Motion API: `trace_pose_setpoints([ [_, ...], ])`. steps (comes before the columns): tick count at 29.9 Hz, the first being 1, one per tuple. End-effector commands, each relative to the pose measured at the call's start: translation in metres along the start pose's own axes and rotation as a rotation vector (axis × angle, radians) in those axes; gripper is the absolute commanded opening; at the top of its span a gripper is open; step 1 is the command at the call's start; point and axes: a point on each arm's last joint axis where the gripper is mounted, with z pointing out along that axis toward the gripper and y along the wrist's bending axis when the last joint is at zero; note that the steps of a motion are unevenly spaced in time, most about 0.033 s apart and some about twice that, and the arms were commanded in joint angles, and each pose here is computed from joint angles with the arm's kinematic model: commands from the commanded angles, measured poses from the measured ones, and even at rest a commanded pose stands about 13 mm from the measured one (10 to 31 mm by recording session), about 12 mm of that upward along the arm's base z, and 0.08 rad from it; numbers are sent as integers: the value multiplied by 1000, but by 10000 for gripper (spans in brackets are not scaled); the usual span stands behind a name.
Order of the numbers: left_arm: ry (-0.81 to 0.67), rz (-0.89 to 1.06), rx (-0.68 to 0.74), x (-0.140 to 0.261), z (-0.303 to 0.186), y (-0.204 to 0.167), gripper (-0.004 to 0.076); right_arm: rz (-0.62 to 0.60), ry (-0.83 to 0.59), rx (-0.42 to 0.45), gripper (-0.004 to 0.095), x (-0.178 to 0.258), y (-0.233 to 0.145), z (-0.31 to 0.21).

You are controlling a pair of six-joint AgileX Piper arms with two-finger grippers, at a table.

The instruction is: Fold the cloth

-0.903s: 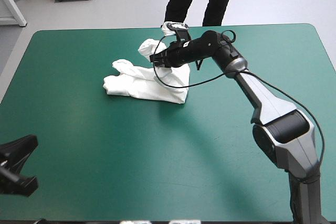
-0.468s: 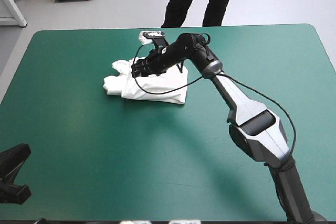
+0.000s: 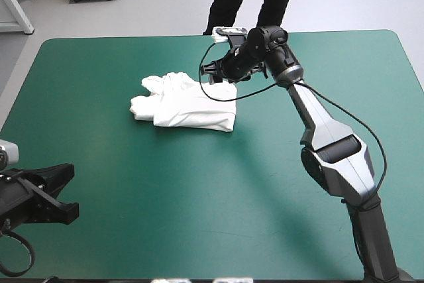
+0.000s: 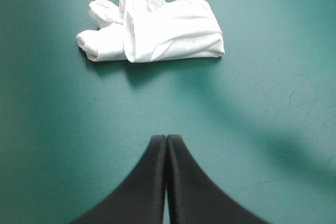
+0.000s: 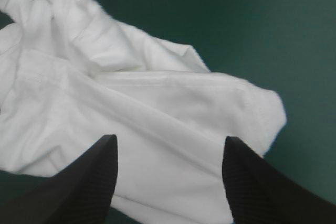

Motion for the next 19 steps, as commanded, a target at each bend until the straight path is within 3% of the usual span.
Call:
trace_pose_setpoints([
  [1, 13, -4, 14, -2, -1, -2, -9, 42, -83, 0, 556, -11, -5, -42],
  [7, 12, -2, 7, -2, -1, -1, -9, 101, 2, 2, 555, -2, -30, -23],
  [19, 10, -9, -7, -2, -1, 0, -9, 74, 86, -29, 555, 13, -38, 6],
])
